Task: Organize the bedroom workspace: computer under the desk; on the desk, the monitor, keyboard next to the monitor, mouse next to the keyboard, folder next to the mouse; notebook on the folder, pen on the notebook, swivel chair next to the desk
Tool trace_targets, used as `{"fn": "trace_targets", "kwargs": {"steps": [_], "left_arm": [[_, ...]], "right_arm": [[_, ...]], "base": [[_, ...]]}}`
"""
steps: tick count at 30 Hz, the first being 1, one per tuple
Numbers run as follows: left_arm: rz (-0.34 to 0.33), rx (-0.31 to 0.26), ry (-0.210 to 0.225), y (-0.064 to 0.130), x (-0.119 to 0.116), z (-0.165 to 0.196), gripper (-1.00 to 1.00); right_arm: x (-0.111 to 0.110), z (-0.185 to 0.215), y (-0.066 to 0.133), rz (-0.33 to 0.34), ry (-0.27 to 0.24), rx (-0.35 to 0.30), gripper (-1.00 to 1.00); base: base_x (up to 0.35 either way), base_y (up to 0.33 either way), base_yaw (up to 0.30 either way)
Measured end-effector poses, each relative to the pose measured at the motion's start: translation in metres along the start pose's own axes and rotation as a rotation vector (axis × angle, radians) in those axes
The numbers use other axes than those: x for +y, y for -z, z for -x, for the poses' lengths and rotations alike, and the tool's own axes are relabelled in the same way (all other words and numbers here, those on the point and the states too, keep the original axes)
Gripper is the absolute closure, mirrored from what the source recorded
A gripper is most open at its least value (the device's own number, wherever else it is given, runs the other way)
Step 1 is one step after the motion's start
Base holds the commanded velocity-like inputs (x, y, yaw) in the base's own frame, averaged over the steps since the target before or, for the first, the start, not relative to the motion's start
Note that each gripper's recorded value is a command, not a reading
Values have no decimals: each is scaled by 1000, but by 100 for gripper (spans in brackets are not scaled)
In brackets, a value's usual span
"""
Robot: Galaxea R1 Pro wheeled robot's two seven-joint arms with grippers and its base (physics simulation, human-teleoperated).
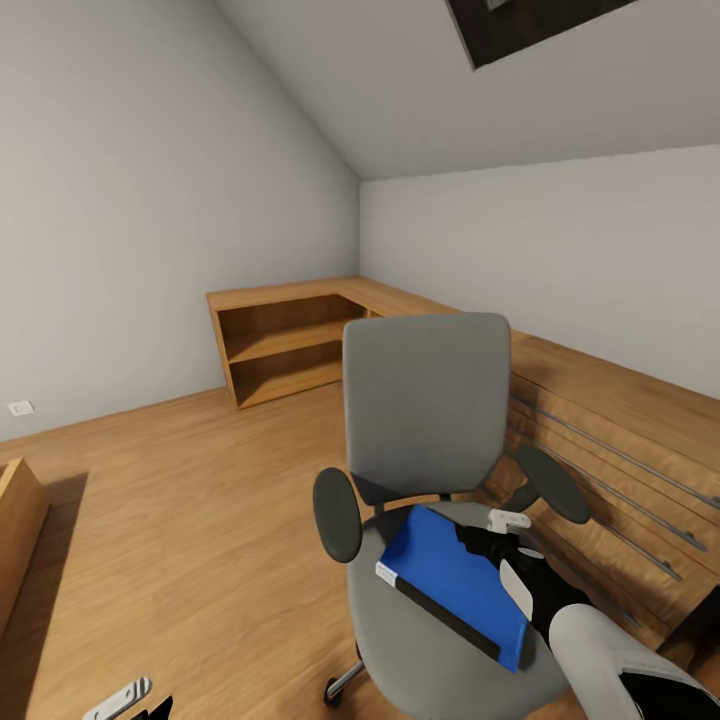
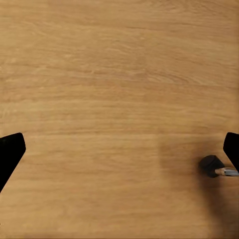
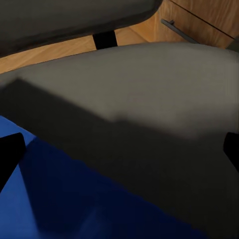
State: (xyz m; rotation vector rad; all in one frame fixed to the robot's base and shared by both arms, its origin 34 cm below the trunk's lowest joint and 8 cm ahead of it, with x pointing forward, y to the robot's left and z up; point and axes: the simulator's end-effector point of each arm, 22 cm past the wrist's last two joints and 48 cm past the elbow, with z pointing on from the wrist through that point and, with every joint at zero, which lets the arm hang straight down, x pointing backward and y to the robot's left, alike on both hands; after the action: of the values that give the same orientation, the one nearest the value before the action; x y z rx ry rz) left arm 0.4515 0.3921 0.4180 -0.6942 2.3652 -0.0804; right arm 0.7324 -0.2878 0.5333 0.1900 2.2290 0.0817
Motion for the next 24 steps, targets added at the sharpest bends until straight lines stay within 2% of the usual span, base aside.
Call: {"fn": "trace_targets", "kwargs": {"steps": [8,24], "left_arm": [[0,1,0,0,0,-1,-100],[0,0,0,0,0,0,-100]], "right_arm": [[1,1,0,1,0,-3,-100],[1,2,0,0,-1,-3,-100]], "base": [[-124,0,0],[-12,0,0]]}}
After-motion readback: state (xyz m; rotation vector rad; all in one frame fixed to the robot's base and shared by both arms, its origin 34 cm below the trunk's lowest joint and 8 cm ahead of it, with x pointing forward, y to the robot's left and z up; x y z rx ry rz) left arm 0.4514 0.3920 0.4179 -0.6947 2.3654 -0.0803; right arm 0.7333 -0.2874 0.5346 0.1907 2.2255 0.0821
